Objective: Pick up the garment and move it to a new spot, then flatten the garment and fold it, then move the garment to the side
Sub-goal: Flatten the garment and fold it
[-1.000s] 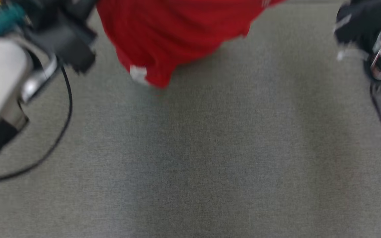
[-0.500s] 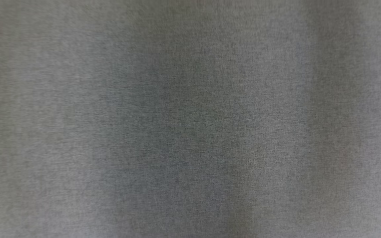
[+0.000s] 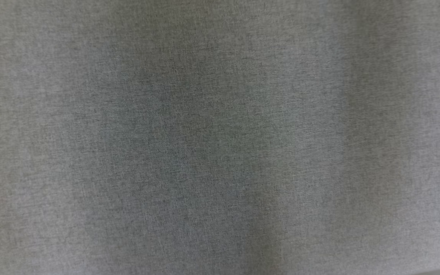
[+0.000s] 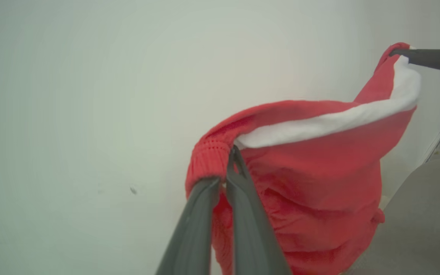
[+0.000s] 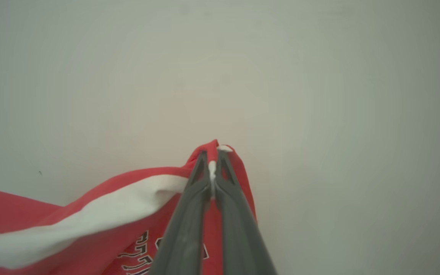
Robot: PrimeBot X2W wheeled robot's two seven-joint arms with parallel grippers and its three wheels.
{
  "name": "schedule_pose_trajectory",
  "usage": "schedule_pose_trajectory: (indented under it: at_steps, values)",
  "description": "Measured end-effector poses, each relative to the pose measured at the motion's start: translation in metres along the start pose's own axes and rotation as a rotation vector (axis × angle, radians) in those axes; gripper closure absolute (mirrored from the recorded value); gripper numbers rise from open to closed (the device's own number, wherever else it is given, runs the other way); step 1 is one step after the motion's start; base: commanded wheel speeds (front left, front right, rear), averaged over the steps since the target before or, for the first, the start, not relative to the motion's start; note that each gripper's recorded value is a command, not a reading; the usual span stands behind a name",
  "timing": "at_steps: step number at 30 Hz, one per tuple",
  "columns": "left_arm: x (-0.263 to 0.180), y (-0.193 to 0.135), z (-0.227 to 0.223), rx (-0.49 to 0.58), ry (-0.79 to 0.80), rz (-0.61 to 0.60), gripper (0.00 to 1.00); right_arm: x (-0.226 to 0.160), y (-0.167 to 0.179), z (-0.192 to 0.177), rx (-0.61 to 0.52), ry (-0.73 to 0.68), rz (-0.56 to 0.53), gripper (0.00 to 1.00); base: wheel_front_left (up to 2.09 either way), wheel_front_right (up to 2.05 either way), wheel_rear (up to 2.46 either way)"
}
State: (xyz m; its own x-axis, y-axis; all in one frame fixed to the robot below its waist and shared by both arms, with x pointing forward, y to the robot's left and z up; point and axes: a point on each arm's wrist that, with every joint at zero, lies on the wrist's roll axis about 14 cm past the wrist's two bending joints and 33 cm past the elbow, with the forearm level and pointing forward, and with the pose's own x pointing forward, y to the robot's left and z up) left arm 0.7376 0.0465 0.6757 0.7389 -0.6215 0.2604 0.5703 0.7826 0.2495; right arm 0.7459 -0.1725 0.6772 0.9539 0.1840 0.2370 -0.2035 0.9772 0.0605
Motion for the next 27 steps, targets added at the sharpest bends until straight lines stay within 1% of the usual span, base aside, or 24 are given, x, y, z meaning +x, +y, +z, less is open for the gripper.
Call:
schedule_pose_trajectory:
  at_steps: [5, 9, 12, 14, 15, 16, 17, 18, 21, 22, 24, 27]
  values:
    - [-0.005, -0.015, -0.019, -0.045, 0.018, -0.028, 1.00, -0.007, -0.001, -0.028, -0.001, 0.043, 0.000, 1.00, 0.00, 0.00, 0.00]
    - [-0.014, -0.031, -0.023, -0.095, 0.024, -0.061, 1.00, -0.020, -0.002, -0.032, 0.003, 0.045, 0.006, 1.00, 0.00, 0.00, 0.00]
    - [-0.024, -0.048, -0.029, -0.126, 0.044, -0.094, 1.00, -0.036, -0.003, -0.047, 0.003, 0.079, 0.012, 1.00, 0.00, 0.00, 0.00]
    - [-0.033, -0.061, -0.031, -0.163, 0.053, -0.116, 1.00, -0.050, -0.001, -0.059, 0.027, 0.103, 0.016, 1.00, 0.00, 0.00, 0.00]
    - [-0.033, -0.061, -0.031, -0.163, 0.053, -0.116, 1.00, -0.050, -0.001, -0.059, 0.027, 0.103, 0.016, 1.00, 0.00, 0.00, 0.00]
    - [-0.041, -0.066, -0.021, -0.206, 0.028, -0.113, 1.00, -0.065, 0.001, -0.066, 0.042, 0.118, 0.025, 1.00, 0.00, 0.00, 0.00]
    - [-0.046, -0.069, -0.019, -0.215, 0.026, -0.115, 1.00, -0.073, 0.002, -0.070, 0.054, 0.126, 0.027, 1.00, 0.00, 0.00, 0.00]
    - [-0.059, -0.076, -0.019, -0.256, 0.023, -0.109, 1.00, -0.090, 0.005, -0.077, 0.059, 0.141, 0.039, 1.00, 0.00, 0.00, 0.00]
    - [-0.082, -0.090, -0.027, -0.280, 0.048, -0.112, 1.00, -0.115, 0.010, -0.085, 0.082, 0.166, 0.049, 1.00, 0.00, 0.00, 0.00]
    - [-0.088, -0.093, -0.026, -0.307, 0.045, -0.102, 1.00, -0.124, 0.012, -0.087, 0.084, 0.177, 0.054, 1.00, 0.00, 0.00, 0.00]
    - [-0.102, -0.103, -0.025, -0.312, 0.048, -0.106, 1.00, -0.142, 0.016, -0.091, 0.088, 0.196, 0.067, 1.00, 0.00, 0.00, 0.00]
    - [-0.121, -0.121, -0.022, -0.353, 0.048, -0.106, 1.00, -0.169, 0.020, -0.093, 0.106, 0.216, 0.074, 1.00, 0.00, 0.00, 0.00]
